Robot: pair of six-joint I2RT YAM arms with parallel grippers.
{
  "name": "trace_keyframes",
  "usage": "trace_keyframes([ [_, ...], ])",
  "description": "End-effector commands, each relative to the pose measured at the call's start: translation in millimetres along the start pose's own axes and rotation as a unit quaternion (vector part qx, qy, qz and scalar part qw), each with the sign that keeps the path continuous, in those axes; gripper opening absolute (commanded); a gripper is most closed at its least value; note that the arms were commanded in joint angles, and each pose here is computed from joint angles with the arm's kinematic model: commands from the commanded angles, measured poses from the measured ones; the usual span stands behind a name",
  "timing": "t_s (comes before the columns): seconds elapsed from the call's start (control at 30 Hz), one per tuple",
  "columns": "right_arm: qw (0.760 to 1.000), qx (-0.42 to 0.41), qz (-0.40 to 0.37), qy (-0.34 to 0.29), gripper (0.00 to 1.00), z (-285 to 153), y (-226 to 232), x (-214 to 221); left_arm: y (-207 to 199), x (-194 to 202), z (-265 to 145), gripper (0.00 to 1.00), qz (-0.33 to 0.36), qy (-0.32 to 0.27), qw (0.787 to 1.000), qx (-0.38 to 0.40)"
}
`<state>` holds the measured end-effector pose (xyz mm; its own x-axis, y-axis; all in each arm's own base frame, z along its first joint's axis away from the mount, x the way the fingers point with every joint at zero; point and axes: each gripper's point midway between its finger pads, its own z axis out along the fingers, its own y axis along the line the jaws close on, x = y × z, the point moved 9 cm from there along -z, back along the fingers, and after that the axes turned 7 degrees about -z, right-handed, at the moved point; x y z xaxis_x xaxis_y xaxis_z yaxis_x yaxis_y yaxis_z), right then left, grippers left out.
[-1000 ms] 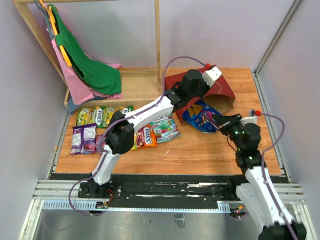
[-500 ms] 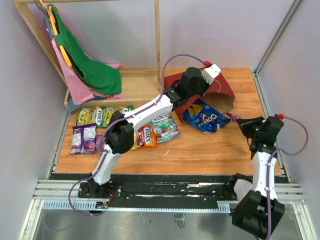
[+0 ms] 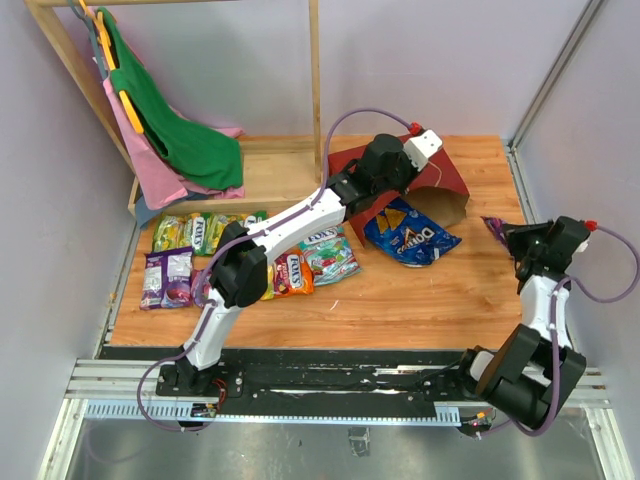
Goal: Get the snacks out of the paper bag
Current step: Place the snack at the corner of the board.
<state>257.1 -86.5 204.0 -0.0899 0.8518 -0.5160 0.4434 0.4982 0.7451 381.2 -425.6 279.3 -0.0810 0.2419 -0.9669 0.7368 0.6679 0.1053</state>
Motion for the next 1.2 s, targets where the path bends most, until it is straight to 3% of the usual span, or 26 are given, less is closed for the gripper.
trace_keyframes([
  [0.0,0.996,0.012,-0.010,-0.083,0.01,1,5,-31,6,-9,2,0.01,0.011,-0.014,1.000,0.002],
  [0.2,0.996,0.028,-0.019,-0.084,0.01,3,-3,-9,4,-6,4,0.01,0.010,-0.011,1.000,0.009],
  [0.37,0.999,0.022,-0.022,-0.027,0.02,22,-9,38,3,-3,7,0.01,0.007,-0.006,1.000,0.014],
  [0.4,1.000,0.010,-0.017,-0.013,0.11,26,-9,46,3,-2,8,0.01,0.006,-0.005,1.000,0.013],
  [0.5,0.999,-0.026,-0.019,0.018,0.52,31,1,58,3,-3,8,0.00,0.004,-0.003,1.000,0.013],
  [0.53,0.999,-0.029,-0.022,0.019,0.62,29,5,57,3,-3,7,0.01,0.004,-0.003,1.000,0.011],
  [0.63,0.999,-0.033,-0.036,-0.001,0.81,14,21,44,5,-4,5,0.01,0.007,-0.002,1.000,0.004],
  [0.9,0.994,-0.022,-0.075,-0.082,0.98,-43,39,20,10,-5,2,0.01,0.019,0.003,1.000,-0.005],
  [1.17,0.993,0.085,-0.079,-0.018,1.00,-23,-8,15,18,-9,-4,0.01,0.018,0.008,1.000,0.009],
])
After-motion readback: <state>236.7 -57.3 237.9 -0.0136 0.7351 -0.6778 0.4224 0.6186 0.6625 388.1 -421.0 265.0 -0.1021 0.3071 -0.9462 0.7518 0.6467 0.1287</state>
